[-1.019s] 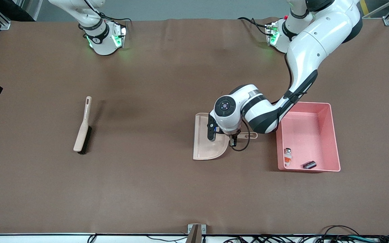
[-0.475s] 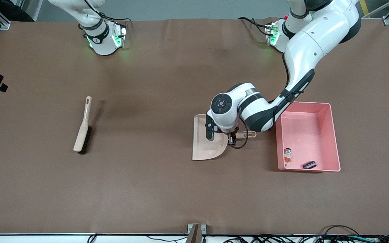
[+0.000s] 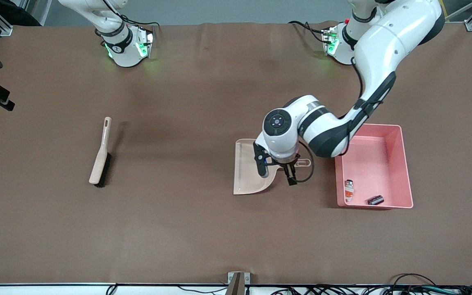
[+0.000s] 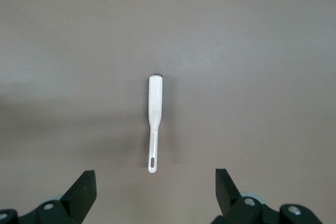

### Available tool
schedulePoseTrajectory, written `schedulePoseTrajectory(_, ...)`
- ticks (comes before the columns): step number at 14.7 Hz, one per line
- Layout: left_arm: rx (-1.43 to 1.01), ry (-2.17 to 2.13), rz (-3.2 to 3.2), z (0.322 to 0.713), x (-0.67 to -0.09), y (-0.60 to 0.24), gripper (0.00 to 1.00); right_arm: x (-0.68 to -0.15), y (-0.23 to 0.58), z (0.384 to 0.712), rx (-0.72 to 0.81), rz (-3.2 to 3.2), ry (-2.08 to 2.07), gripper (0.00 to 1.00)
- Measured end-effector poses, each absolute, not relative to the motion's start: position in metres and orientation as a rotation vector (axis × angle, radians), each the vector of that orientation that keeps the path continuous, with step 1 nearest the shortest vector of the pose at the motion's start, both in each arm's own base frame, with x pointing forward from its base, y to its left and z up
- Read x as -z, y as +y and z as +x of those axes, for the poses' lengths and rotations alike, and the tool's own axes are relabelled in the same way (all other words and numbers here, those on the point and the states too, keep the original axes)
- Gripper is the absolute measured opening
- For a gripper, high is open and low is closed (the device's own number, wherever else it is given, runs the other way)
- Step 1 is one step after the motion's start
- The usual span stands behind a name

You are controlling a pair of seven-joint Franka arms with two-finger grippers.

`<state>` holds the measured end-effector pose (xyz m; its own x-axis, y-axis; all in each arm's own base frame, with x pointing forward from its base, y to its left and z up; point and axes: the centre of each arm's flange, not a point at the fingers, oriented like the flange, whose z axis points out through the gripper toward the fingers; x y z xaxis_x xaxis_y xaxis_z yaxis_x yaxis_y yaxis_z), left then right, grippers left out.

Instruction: Clean e-waste and dump in bin

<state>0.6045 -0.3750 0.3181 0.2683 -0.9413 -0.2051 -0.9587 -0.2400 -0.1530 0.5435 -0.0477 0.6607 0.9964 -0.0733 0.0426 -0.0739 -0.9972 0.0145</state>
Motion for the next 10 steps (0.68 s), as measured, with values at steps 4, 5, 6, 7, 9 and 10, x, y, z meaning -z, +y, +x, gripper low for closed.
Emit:
schedulePoseTrajectory(4,-0.002,1.401,-2.497,0.647,-0.384,-0.323,1.0,-0.661,-0.048,0.543,-0.063,3.123,-0.115,1.0)
schedulePoseTrajectory(5,0.018,1.33,-2.552,0.659,-0.394,-0.302,1.0,-0.661,-0.047,0.543,-0.063,3.123,-0.114,1.0)
schedulePoseTrajectory(6,0.035,1.267,-2.619,0.67,-0.406,-0.282,1.0,-0.661,-0.047,0.543,-0.062,3.123,-0.114,1.0)
schedulePoseTrajectory(7,0.05,1.179,-2.714,0.677,-0.419,-0.263,1.0,-0.661,-0.047,0.543,-0.062,3.123,-0.114,1.0)
schedulePoseTrajectory(9,0.078,0.949,-2.919,0.685,-0.455,-0.222,1.0,-0.661,-0.047,0.543,-0.061,3.123,-0.114,1.0)
schedulePoseTrajectory(10,0.075,0.84,-3.001,0.685,-0.473,-0.2,1.0,-0.661,-0.047,0.543,-0.061,3.123,-0.114,1.0)
